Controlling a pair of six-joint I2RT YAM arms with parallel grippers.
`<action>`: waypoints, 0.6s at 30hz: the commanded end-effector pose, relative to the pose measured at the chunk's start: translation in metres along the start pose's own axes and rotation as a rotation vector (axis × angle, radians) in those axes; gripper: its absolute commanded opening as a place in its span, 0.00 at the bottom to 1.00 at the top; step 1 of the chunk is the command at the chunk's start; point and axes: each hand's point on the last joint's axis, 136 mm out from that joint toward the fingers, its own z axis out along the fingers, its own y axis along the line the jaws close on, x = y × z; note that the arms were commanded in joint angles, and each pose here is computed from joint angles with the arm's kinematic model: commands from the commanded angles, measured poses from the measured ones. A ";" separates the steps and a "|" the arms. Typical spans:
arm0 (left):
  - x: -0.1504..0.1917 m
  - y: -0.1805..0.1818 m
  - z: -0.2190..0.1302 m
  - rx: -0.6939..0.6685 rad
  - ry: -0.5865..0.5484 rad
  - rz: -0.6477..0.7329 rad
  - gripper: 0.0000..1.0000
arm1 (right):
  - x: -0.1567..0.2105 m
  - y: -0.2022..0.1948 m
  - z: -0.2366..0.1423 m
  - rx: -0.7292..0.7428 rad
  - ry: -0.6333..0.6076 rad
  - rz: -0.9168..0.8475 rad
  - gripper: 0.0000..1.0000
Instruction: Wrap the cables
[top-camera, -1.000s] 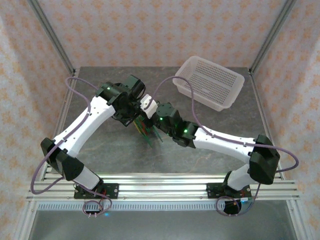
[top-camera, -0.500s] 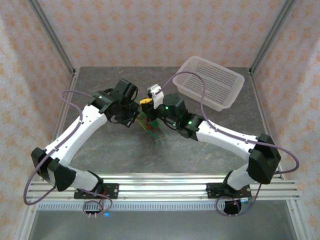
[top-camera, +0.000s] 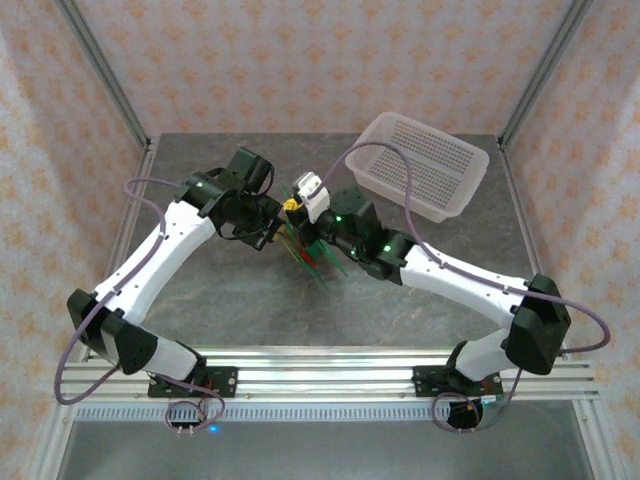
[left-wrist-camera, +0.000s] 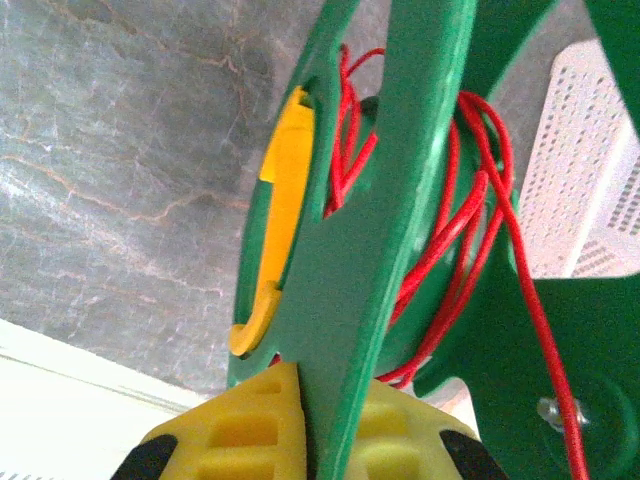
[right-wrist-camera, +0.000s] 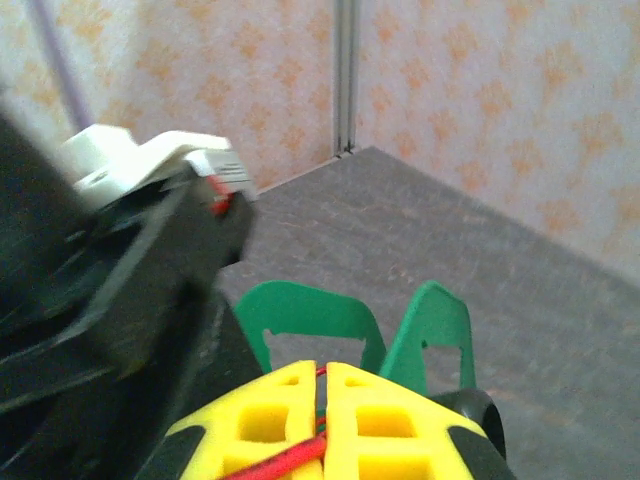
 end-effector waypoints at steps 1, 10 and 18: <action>-0.051 -0.072 -0.042 0.285 -0.178 -0.120 0.00 | 0.063 0.066 -0.029 -0.295 0.171 -0.390 0.00; -0.050 -0.077 -0.062 0.257 -0.202 -0.046 0.00 | 0.146 0.063 -0.090 -0.636 0.436 -1.185 0.00; -0.050 -0.090 -0.056 0.234 -0.182 0.003 0.00 | 0.157 0.079 -0.091 -0.754 0.477 -1.494 0.00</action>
